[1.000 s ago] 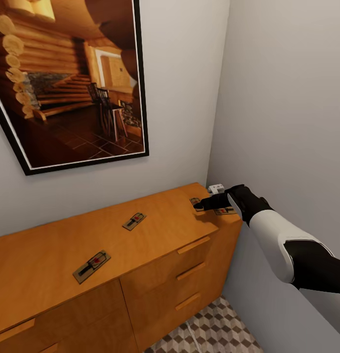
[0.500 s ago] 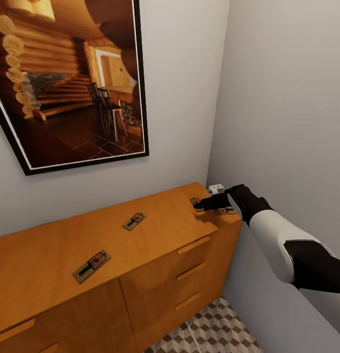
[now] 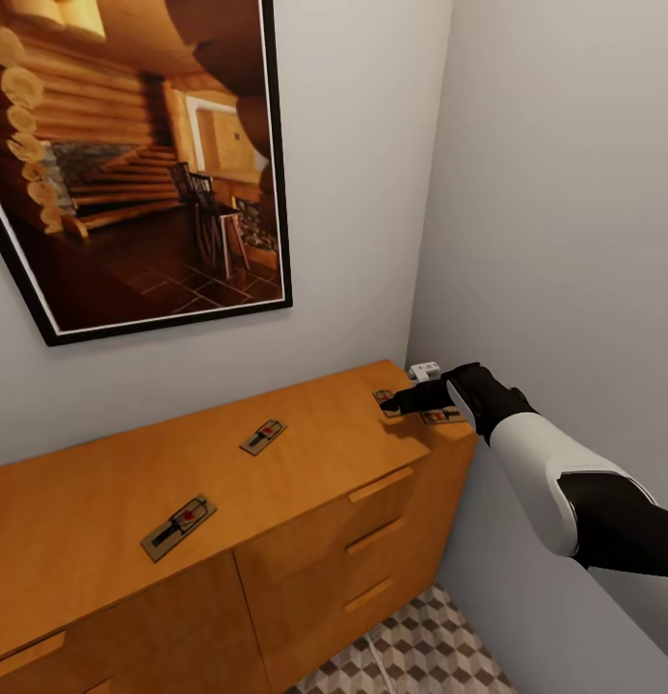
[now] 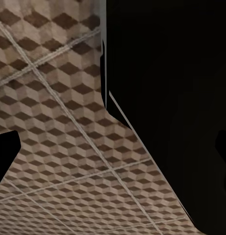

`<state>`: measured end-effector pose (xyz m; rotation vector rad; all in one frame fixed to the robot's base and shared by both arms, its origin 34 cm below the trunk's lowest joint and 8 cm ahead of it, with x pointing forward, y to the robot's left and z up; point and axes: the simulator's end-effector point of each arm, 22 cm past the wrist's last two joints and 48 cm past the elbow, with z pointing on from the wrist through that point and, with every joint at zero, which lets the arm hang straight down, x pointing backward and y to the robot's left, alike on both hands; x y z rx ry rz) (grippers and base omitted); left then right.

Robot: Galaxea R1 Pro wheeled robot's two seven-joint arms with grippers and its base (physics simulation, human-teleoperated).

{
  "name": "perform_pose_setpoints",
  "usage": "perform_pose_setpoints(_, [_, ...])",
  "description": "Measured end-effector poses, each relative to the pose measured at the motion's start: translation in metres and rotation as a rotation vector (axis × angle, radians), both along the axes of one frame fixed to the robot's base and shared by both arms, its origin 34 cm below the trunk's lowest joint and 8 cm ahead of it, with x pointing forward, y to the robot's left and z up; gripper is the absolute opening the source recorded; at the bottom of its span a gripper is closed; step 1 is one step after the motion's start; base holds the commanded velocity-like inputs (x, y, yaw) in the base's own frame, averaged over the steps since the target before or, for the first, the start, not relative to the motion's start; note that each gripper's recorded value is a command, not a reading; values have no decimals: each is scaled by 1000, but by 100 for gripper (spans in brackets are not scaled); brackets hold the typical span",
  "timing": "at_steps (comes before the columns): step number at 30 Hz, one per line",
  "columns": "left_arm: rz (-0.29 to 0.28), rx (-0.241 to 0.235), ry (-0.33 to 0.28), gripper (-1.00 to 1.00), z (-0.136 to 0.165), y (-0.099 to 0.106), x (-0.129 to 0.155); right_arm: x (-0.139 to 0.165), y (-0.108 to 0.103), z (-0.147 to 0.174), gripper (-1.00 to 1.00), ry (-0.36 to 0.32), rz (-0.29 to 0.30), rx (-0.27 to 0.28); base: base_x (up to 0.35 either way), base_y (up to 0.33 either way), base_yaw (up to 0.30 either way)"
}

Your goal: Take the four mousetraps from the cabinet in the bathroom and place them on the bathroom floor. Make sure all four end up on the same floor surface, and ensure that at least two of them are either under or directly next to the same bathroom sink.

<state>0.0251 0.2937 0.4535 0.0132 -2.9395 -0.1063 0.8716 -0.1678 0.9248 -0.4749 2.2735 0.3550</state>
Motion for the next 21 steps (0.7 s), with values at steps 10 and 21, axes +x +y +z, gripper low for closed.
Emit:
perform_pose_setpoints(10, [0, 0, 0, 100, 0, 0, 0, 0, 0, 0, 100, 0, -1, -2, 16, 0, 0])
perform_pose_setpoints(21, [0, 0, 0, 100, 0, 0, 0, 0, 0, 0, 100, 0, -1, -2, 43, 0, 0])
